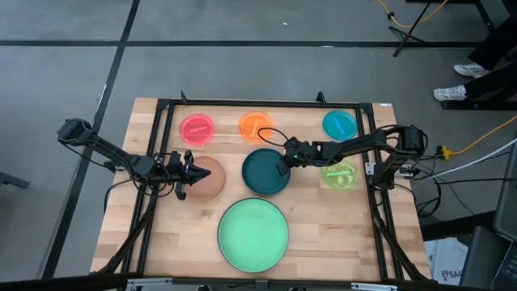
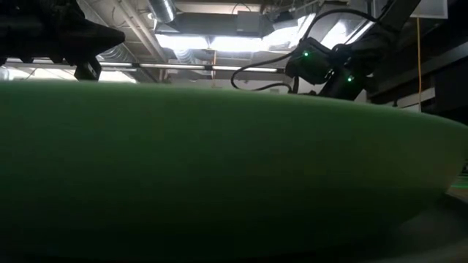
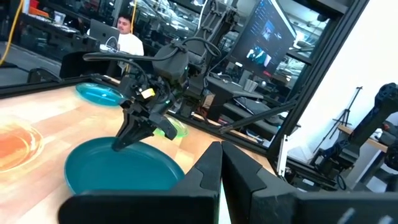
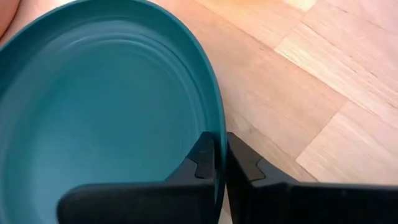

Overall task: Stack plastic plates
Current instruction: Stack the dark green plate on top of the light green plate

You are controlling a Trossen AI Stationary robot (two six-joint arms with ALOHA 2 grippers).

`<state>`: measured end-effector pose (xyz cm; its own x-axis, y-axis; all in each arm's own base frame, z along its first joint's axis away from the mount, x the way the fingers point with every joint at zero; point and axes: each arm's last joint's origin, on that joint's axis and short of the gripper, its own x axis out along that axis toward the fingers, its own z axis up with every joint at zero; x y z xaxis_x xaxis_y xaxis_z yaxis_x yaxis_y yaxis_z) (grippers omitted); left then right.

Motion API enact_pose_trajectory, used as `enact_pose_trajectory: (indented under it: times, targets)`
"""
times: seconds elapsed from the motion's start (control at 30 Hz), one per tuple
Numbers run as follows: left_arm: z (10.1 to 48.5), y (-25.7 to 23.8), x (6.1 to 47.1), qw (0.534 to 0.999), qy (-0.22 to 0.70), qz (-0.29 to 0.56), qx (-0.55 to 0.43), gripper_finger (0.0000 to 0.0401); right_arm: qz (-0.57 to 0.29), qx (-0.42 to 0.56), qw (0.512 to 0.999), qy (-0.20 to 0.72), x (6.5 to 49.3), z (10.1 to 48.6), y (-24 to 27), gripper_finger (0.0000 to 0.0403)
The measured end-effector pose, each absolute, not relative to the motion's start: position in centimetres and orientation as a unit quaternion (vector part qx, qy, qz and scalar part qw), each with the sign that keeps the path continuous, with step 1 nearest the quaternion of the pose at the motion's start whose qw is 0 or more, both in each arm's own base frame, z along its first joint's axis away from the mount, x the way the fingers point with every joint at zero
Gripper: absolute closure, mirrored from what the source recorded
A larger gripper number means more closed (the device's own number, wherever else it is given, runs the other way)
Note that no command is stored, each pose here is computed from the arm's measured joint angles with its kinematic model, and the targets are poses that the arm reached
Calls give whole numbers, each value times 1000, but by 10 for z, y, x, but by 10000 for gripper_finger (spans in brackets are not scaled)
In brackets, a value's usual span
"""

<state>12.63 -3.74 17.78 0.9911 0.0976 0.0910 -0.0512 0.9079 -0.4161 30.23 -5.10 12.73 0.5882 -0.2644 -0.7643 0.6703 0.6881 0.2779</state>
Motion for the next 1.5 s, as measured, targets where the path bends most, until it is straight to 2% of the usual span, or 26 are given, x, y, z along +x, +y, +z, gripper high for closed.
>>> enact_pose_trajectory:
  times: [0.77, 1.17, 1.5]
  targets:
    - [178, -37, 126, 975, -56, 39, -212, 397, -247, 285, 877, 298, 294, 172, -49, 398]
    - [178, -37, 126, 975, -56, 39, -212, 397, -169, 313, 888, 290, 293, 186, -43, 398]
    - [178, -37, 126, 975, -56, 39, -212, 397, -83, 306, 914, 253, 304, 197, -5, 398]
